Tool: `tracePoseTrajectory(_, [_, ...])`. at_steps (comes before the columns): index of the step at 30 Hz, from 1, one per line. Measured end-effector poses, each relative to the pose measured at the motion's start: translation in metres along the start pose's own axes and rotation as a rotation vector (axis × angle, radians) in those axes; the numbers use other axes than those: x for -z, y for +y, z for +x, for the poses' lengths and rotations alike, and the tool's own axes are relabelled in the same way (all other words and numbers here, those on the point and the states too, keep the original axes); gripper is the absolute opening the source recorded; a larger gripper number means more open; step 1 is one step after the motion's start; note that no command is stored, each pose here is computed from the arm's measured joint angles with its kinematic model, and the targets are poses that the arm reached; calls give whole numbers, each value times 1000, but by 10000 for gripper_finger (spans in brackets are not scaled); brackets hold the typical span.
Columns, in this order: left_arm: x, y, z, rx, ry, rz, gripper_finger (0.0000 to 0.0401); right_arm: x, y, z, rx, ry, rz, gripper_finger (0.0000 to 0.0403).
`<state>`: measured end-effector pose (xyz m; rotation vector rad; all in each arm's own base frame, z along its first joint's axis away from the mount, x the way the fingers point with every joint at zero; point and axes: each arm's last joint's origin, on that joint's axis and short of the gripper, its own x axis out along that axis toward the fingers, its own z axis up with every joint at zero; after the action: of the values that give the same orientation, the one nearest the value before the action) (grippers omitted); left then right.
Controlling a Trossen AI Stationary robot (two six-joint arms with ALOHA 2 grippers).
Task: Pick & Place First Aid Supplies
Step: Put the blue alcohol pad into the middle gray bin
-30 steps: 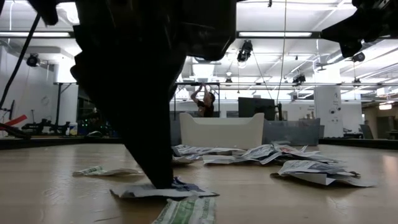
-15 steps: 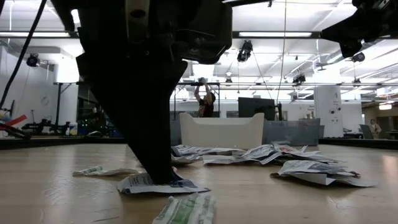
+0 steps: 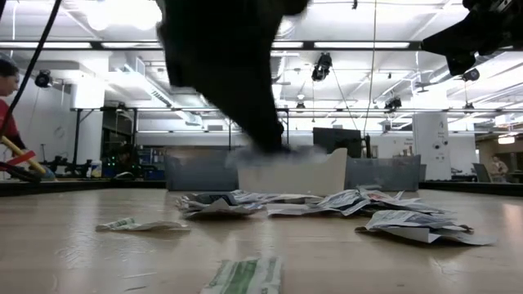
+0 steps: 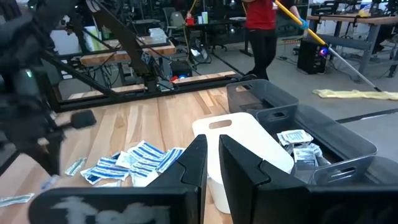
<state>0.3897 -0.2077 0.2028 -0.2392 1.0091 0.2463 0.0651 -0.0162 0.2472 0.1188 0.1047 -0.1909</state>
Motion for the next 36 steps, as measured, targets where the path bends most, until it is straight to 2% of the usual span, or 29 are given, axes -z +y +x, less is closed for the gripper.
tracePoseTrajectory(4, [-14,4,-23,-1,-77,9,1,0,0,0,0,0,0,38])
tracePoseTrajectory(7, [-28,9,-50,-35,-195,11,0,0,0,0,0,0,0,38])
tracePoseTrajectory(12, [-47,26,-85,-171,-383,26,0,0,0,0,0,0,0,38])
tracePoseTrajectory(17, [-70,56,-108,-351,-491,95,0,0,0,0,0,0,-1,38])
tracePoseTrajectory(25, [-117,122,-102,-551,-416,299,0,0,0,0,0,0,0,38])
tracePoseTrajectory(30, [-145,174,-94,-555,-358,381,0,0,0,0,0,0,0,38])
tracePoseTrajectory(36, [-165,237,-87,-527,-294,430,0,0,0,0,0,0,0,38])
